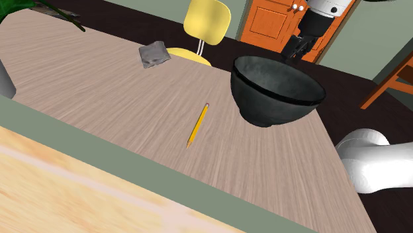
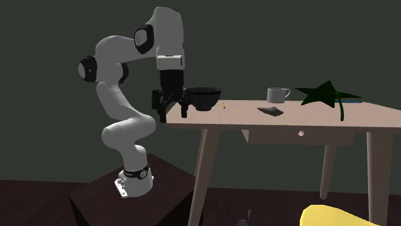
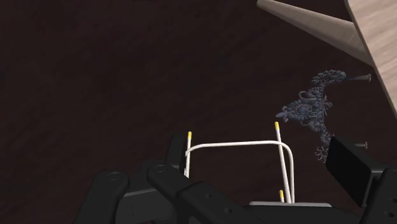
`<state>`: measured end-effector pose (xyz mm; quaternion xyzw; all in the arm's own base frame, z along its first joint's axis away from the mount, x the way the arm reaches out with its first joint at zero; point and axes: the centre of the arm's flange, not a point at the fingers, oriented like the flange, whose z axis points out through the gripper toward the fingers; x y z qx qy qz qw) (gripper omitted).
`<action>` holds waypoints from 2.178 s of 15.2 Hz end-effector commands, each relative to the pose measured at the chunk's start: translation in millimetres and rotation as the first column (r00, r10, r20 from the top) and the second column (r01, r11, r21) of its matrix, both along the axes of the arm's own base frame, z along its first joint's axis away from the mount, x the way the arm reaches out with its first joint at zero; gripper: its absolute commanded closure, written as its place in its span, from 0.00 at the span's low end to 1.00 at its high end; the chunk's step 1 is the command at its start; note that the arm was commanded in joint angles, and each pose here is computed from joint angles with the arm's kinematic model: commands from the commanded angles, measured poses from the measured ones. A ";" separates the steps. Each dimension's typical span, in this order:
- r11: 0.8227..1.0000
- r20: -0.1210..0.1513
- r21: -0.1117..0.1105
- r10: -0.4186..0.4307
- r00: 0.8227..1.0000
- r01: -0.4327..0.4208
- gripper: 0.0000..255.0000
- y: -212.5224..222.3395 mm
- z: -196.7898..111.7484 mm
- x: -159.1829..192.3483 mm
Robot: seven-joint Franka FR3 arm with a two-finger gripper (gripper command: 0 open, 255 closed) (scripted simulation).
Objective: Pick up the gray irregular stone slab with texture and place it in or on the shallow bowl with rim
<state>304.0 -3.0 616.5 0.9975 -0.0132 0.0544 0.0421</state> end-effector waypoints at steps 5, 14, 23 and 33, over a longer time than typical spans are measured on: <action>0.996 0.025 0.088 -0.028 0.999 0.026 0.00 32.2 -11.5 20.8; 0.955 0.071 0.285 -0.100 0.992 0.076 0.00 105.1 -24.7 71.7; 0.874 0.102 0.473 -0.178 0.979 0.110 0.00 175.6 -20.6 127.3; 0.759 0.115 0.639 -0.258 0.959 0.127 0.00 241.6 -4.4 187.0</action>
